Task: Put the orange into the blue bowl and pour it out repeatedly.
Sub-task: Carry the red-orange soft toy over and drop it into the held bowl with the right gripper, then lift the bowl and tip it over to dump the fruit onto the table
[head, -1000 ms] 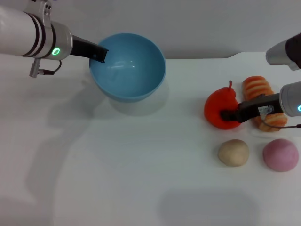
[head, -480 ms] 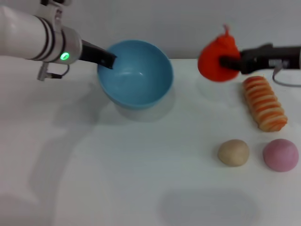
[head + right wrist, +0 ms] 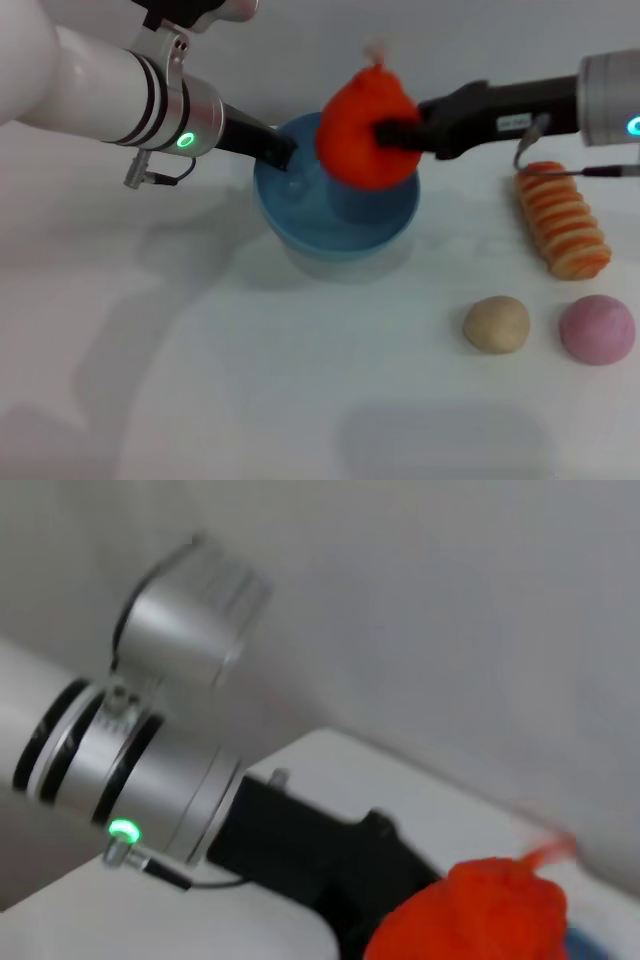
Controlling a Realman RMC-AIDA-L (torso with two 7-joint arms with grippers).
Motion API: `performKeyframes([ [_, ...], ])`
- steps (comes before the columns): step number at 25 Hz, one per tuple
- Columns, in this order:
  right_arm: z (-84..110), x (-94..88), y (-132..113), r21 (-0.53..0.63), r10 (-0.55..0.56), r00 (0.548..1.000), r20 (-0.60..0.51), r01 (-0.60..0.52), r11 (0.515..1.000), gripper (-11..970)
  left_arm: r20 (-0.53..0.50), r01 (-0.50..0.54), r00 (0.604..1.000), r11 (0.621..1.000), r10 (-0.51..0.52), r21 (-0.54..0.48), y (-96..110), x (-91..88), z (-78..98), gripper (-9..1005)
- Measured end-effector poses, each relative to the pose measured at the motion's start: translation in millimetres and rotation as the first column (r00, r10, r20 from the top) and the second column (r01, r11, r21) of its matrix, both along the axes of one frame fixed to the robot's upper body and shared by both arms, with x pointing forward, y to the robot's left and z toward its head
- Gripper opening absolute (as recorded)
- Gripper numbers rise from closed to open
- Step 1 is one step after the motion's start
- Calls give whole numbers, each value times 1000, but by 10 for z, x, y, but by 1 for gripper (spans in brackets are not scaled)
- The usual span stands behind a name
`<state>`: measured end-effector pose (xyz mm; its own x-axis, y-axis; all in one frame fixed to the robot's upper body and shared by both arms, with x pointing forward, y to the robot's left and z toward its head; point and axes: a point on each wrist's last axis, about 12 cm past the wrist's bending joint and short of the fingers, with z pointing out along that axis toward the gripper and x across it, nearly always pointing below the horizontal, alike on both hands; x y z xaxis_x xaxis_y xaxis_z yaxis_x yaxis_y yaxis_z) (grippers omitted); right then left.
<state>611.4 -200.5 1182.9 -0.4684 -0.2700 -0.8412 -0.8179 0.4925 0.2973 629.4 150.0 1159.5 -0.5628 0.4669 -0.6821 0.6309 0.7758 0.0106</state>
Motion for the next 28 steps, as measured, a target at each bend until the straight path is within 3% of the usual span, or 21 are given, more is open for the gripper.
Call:
performKeyframes([
  [6,-170,40,127,5,23,996,-89,-22,1000,99,5,4,1000,1000,-3,-23,-27,-2,-5,-1],
  [16,-199,45,95,9,9,997,-72,-8,1000,181,9,-14,1000,1000,14,-19,19,5,-52,-2],
  [18,-181,53,59,30,-8,998,-64,10,1000,414,8,-16,1000,1000,16,-20,23,6,-59,-2],
  [23,-59,48,-232,120,-98,991,89,88,989,464,24,-30,999,999,30,-23,46,28,-77,-1],
  [28,-146,-81,-703,201,-280,921,273,230,952,475,116,-16,993,999,20,-34,41,89,63,-1],
])
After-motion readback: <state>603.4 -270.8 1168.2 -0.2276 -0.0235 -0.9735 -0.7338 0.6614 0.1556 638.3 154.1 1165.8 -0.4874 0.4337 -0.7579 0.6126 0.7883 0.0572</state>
